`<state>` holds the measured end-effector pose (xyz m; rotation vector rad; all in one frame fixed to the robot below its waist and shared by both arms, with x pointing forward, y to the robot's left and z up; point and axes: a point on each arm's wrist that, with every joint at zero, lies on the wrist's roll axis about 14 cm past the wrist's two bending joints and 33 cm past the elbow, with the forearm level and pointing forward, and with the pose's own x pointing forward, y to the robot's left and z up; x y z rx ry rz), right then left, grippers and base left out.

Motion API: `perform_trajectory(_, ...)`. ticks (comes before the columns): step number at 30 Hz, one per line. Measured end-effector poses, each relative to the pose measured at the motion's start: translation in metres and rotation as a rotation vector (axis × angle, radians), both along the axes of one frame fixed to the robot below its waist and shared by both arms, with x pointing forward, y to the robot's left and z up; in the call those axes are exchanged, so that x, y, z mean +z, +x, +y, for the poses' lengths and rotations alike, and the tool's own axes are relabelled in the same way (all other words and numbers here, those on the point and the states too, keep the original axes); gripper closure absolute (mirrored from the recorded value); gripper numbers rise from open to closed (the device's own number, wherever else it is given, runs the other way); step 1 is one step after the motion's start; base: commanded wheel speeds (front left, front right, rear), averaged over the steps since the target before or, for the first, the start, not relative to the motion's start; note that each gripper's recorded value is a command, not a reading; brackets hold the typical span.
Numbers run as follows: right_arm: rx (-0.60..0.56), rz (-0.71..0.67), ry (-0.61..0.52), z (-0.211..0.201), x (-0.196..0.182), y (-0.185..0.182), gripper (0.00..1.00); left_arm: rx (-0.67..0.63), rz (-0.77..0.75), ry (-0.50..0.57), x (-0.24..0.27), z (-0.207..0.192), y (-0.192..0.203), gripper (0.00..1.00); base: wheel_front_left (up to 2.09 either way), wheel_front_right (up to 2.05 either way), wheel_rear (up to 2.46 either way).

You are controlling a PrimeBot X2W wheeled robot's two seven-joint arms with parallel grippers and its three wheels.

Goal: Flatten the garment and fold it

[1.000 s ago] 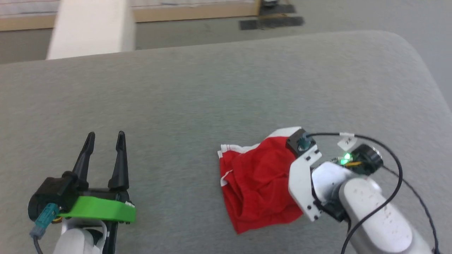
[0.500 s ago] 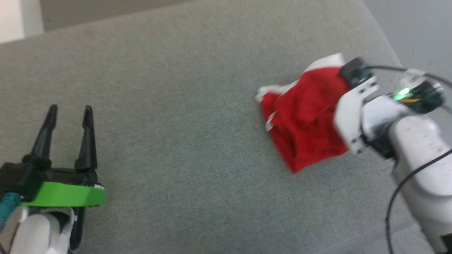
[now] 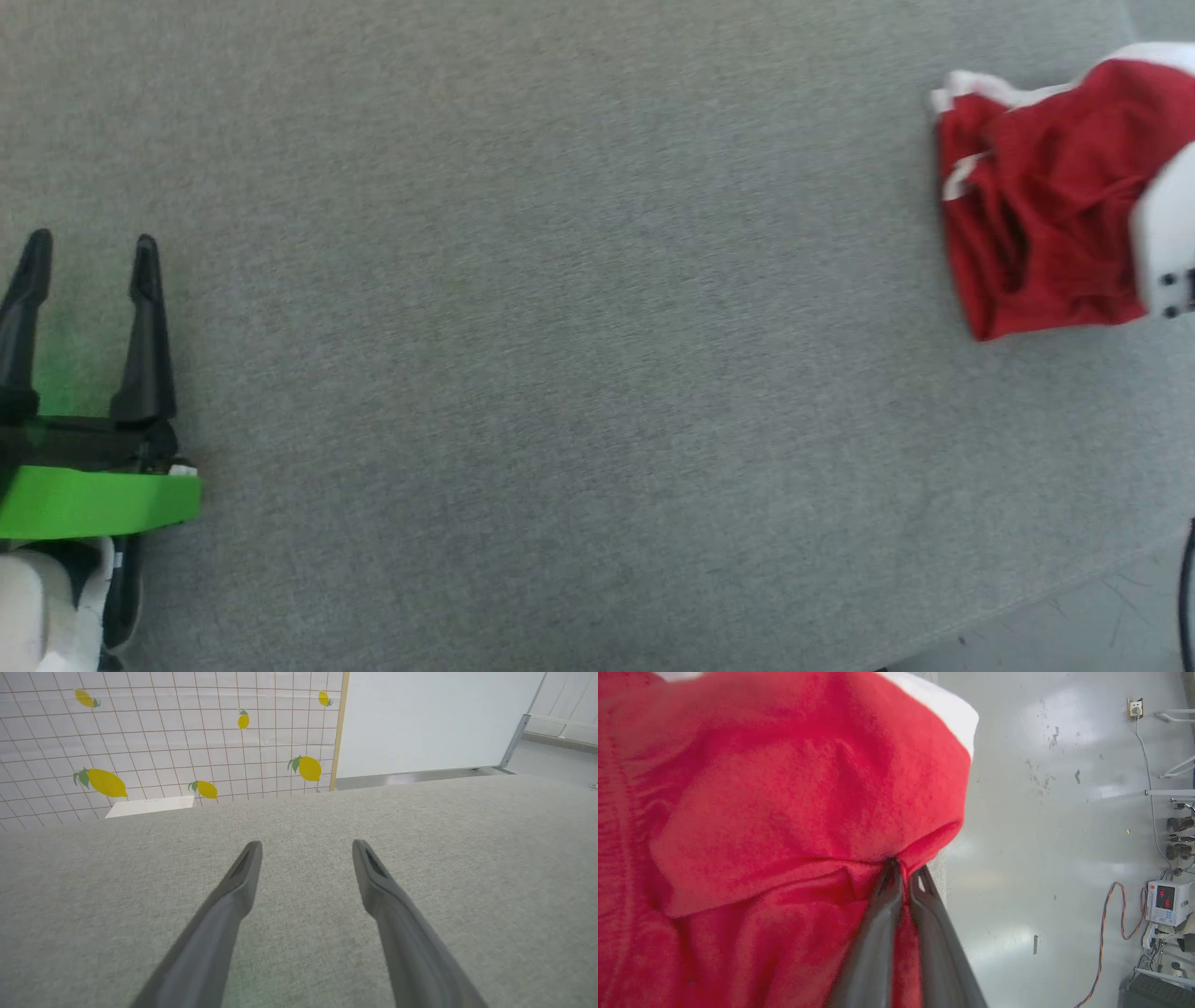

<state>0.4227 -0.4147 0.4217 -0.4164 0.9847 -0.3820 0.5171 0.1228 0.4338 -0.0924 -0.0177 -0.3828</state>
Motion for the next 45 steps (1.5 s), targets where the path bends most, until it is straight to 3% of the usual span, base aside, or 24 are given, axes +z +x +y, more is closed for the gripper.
perform_trajectory(4, -0.014, -0.017, -0.027, -0.008, 0.001, 0.006, 0.98, 0.018, 0.018, 0.017, -0.007, 0.011, -0.002, 0.0, 0.0, 0.0, 0.0)
perform_trajectory(5, -0.019, -0.021, -0.033, -0.01, 0.001, 0.006, 0.0, 0.021, 0.023, 0.021, -0.008, 0.013, -0.003, 0.0, 0.0, 0.0, 0.0)
perform_trajectory(12, -0.056, -0.125, -0.054, -0.021, 0.036, 0.007, 0.0, 0.017, 0.027, 0.02, -0.001, 0.011, -0.012, 0.0, 0.0, 0.0, 0.0)
perform_trajectory(18, 0.041, -0.429, -0.037, -0.002, 0.114, 0.03, 0.0, 0.049, 0.019, -0.001, 0.015, 0.01, -0.024, 0.0, 0.0, 0.0, 0.0)
perform_trajectory(24, 0.261, -0.801, 0.106, 0.074, 0.188, 0.053, 0.0, 0.125, -0.047, -0.025, 0.051, 0.019, -0.036, 0.0, 0.0, 0.0, 0.0)
perform_trajectory(30, 0.437, -1.14, 0.274, 0.156, 0.248, 0.048, 0.0, 0.199, -0.127, -0.045, 0.09, 0.034, -0.052, 0.0, 0.0, 0.0, 0.0)
perform_trajectory(35, 0.484, -1.287, 0.39, 0.203, 0.251, 0.036, 0.0, 0.257, -0.161, -0.056, 0.109, 0.05, -0.069, 0.0, 0.0, 0.0, 0.0)
perform_trajectory(45, 0.524, -1.367, 0.605, 0.256, 0.204, 0.014, 0.0, 0.433, -0.214, -0.056, 0.133, 0.099, -0.109, 0.0, 0.0, 0.0, 0.0)
